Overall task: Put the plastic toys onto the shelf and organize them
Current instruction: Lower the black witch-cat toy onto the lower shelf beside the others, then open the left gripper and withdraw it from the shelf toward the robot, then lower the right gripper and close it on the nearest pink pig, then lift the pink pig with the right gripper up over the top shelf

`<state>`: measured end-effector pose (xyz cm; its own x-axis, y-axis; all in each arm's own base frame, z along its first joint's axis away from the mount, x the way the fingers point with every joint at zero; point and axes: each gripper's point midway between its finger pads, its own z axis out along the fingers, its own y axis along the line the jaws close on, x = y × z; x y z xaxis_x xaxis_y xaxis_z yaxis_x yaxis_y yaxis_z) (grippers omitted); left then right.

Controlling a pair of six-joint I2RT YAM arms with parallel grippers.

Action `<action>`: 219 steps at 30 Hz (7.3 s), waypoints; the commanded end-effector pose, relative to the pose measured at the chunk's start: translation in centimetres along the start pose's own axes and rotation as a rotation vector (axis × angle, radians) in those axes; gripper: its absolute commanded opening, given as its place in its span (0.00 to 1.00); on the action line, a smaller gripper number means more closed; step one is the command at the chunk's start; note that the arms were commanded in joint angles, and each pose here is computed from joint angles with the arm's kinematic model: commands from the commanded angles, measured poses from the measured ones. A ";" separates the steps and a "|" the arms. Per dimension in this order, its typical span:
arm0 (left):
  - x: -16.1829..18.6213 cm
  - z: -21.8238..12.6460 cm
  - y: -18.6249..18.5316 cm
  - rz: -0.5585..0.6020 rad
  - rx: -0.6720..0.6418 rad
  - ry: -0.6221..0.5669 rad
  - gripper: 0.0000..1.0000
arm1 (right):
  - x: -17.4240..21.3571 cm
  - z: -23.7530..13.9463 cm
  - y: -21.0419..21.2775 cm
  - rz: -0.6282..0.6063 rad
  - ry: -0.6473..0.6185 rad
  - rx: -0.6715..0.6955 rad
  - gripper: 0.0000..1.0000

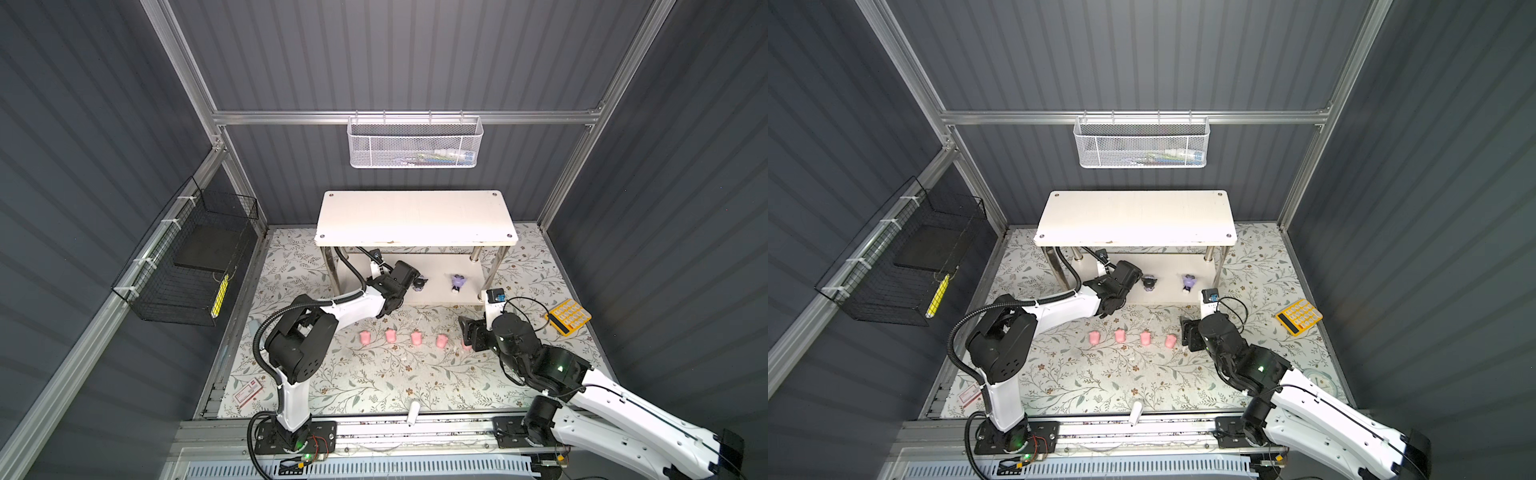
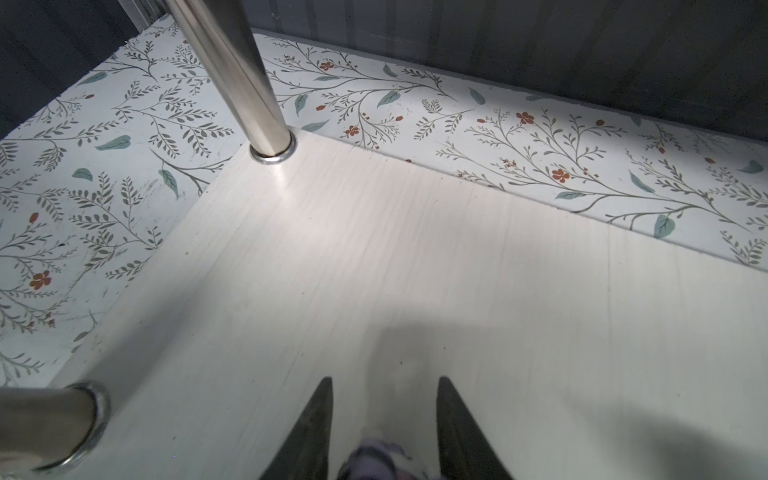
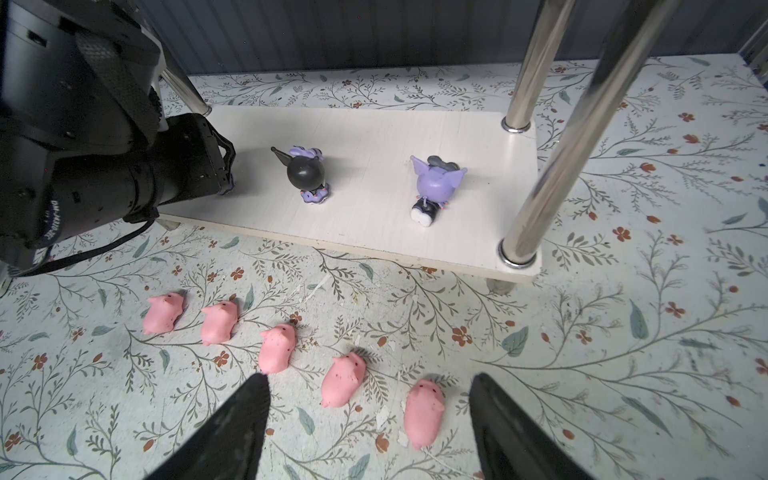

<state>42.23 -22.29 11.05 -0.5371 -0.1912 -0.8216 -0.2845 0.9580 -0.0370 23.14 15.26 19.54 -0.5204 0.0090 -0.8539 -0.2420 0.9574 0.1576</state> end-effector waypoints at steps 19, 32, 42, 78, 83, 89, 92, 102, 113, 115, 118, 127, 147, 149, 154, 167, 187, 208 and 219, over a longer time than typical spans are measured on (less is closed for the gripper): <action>0.4 0.9 0.3 -0.043 -0.018 0.004 0.47 | 1.1 1.0 -0.3 -0.001 0.029 0.022 0.78; -0.3 0.3 0.7 -0.054 -0.021 -0.011 0.54 | 1.2 1.3 0.0 0.004 0.032 0.014 0.77; -0.3 -0.3 1.5 -0.066 -0.010 -0.015 0.62 | 1.2 1.5 0.2 0.008 0.035 0.006 0.78; -2.2 -5.6 0.8 -0.084 0.281 -0.008 0.76 | 1.7 2.0 0.6 0.026 0.047 -0.012 0.78; -2.4 -6.4 0.9 -0.101 0.313 -0.017 0.76 | 1.8 1.8 0.4 0.023 0.045 -0.006 0.78; -2.6 -7.8 1.1 -0.110 0.371 0.000 0.78 | 1.9 1.9 0.3 0.027 0.047 -0.004 0.79; -2.2 -8.6 1.3 -0.121 0.407 0.015 0.78 | 1.8 1.9 0.4 0.029 0.048 -0.006 0.79; 0.9 -12.6 1.8 -0.089 0.491 0.055 0.81 | 2.2 1.8 0.3 0.043 0.066 0.000 0.79; 4.8 -18.5 8.8 -0.114 0.469 0.038 0.81 | 6.7 1.7 -1.4 0.137 0.211 0.064 0.79; 3.9 -19.3 11.1 -0.139 0.459 0.002 0.81 | 7.8 1.8 -1.7 0.164 0.235 0.077 0.79; 2.2 -20.2 14.6 -0.168 0.435 -0.065 0.82 | 8.9 2.1 -2.2 0.193 0.251 0.098 0.79; 1.0 -20.3 18.7 -0.124 0.324 -0.160 0.84 | 9.5 3.5 -2.5 0.195 0.258 0.115 0.77; 0.2 -20.1 16.2 -0.114 0.349 -0.197 0.86 | 13.5 8.7 -4.3 0.162 0.452 0.212 0.71; 0.2 -20.0 16.4 -0.117 0.340 -0.197 0.86 | 13.8 9.1 -4.3 0.161 0.464 0.218 0.69; 0.1 -20.0 16.7 -0.117 0.328 -0.205 0.86 | 13.6 9.8 -4.3 0.160 0.461 0.233 0.61; 0.1 -19.9 17.1 -0.112 0.314 -0.213 0.87 | 13.9 9.6 -5.2 0.168 0.479 0.294 0.41; 0.5 -19.8 17.2 -0.112 0.318 -0.201 0.87 | 6.5 -1.3 -4.8 0.169 0.494 0.233 0.37; 1.8 -19.1 13.4 -0.076 0.404 -0.172 0.87 | -20.1 -7.9 0.1 -0.089 0.161 0.176 0.39; 2.7 -18.8 13.5 -0.103 0.424 -0.151 0.87 | -26.7 -0.4 -0.5 -0.035 0.129 0.131 0.38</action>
<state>22.16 -13.92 19.27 -0.3914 -0.2641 -0.8815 0.0377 0.9525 -0.3022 35.89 14.16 42.94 -0.6001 -0.0284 -0.7994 -0.1145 0.9921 0.0507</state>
